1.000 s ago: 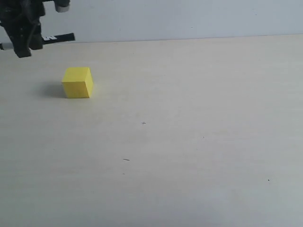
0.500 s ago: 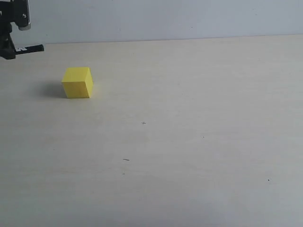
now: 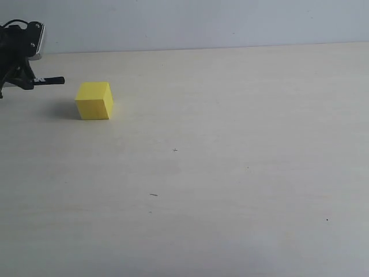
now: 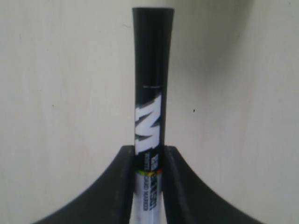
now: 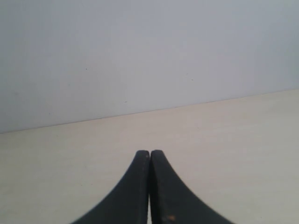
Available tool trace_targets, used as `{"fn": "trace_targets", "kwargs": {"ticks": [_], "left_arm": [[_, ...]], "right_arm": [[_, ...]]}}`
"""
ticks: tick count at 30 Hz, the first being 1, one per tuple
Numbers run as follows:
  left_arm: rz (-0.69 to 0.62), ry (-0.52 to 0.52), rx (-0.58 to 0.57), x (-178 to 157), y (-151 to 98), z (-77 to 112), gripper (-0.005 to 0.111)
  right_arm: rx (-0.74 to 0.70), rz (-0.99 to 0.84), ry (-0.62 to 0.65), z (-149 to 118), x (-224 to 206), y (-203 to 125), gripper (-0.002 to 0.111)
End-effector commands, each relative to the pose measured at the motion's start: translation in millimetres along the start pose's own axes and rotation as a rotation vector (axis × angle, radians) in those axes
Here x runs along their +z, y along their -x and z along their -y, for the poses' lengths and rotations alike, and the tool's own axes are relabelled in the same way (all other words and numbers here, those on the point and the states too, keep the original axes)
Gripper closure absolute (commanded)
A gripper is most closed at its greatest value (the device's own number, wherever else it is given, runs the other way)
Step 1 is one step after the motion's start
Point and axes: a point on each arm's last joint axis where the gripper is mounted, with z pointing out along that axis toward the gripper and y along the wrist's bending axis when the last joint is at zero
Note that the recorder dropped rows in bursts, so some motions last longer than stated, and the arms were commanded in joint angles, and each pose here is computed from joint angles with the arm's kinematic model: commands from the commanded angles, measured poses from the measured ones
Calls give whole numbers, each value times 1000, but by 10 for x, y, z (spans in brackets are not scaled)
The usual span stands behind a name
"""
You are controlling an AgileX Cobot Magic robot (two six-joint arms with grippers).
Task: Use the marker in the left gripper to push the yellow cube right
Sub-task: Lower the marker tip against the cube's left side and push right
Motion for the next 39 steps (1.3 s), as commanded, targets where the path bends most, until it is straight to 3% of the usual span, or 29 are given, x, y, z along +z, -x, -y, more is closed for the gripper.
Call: {"fn": "trace_targets", "kwargs": {"ticks": [1, 7, 13, 24, 26, 33, 39], "left_arm": [[28, -87, -33, 128, -2, -16, 107], [-82, -153, -10, 240, -62, 43, 107], [-58, -157, 1, 253, 52, 41, 107], [-27, -122, 156, 334, 784, 24, 107], [-28, -117, 138, 335, 783, 20, 107], [-50, -149, 21, 299, 439, 30, 107], [-43, -143, 32, 307, 515, 26, 107]], "right_arm": [[-6, 11, -3, 4, -1, -4, 108], [-6, 11, -3, 4, -1, -4, 108], [-6, 11, -3, 4, -1, -4, 108], [-6, 11, -3, 4, -1, -4, 108], [-6, 11, -3, 4, -1, -4, 108], [-6, 11, -3, 4, -1, -4, 108], [-6, 11, -3, 4, -1, -4, 108]]}}
